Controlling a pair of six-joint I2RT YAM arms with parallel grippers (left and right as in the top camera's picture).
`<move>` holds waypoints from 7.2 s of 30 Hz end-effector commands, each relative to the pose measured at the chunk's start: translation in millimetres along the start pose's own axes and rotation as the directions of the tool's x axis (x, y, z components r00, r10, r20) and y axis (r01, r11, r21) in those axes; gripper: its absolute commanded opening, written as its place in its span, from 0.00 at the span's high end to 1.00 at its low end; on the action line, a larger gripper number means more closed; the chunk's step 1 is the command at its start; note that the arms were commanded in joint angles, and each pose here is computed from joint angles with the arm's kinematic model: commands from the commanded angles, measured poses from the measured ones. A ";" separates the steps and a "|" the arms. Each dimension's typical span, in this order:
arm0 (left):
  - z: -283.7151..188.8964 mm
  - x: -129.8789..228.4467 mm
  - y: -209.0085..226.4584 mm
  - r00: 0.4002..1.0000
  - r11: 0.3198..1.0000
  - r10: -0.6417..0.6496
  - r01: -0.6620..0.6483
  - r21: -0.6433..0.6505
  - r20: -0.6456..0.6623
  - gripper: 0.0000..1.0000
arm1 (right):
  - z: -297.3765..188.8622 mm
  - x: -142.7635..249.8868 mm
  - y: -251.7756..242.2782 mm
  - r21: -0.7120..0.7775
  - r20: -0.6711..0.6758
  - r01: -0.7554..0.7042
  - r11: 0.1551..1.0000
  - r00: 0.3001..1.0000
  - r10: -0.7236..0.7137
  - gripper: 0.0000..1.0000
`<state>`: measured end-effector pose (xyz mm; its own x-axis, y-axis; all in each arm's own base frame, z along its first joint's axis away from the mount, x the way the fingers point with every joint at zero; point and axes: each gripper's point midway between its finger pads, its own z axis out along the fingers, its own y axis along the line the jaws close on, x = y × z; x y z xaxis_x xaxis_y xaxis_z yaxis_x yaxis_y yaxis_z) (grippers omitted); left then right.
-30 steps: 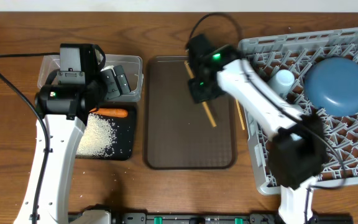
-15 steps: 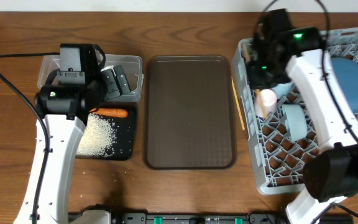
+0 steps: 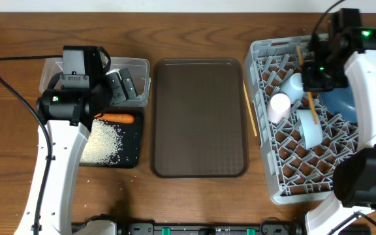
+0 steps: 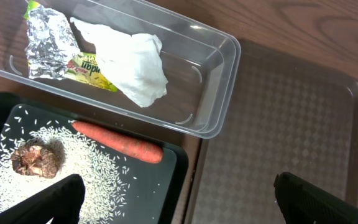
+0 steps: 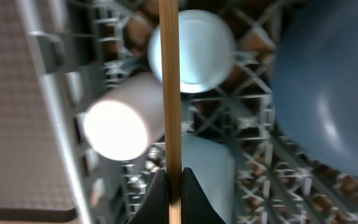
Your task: Sort waste into correct bins and load items into the dishwasher rack
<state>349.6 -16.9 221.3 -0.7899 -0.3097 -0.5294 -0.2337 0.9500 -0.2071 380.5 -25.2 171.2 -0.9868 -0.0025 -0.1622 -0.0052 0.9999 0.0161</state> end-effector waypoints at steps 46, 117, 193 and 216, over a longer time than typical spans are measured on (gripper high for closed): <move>-1.3 -3.0 0.9 1.000 1.000 0.006 -0.006 -0.002 0.006 0.02 | 34.5 -27.0 -32.0 -0.050 0.160 -0.074 0.996 0.984 0.081 0.44; -1.3 -3.0 0.9 1.000 1.000 0.006 -0.006 -0.002 0.006 0.02 | 104.1 -27.2 124.1 0.081 0.070 0.070 0.994 0.995 -0.076 0.90; -1.3 -3.0 0.9 1.000 1.000 0.006 -0.006 -0.002 0.006 0.02 | 194.1 18.7 129.5 0.079 -0.062 0.115 0.990 0.992 -0.110 0.99; -1.3 -3.0 0.9 1.000 1.000 0.006 -0.006 -0.002 0.006 0.02 | 102.9 -8.9 130.6 0.049 0.092 0.069 0.996 0.993 -0.073 0.99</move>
<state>349.6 -16.9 221.3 -0.7899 -0.3097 -0.5294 -0.2337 0.9500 -0.2071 401.5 105.4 64.8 -0.9688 -0.0888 -0.2315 -0.0791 0.9956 -0.0512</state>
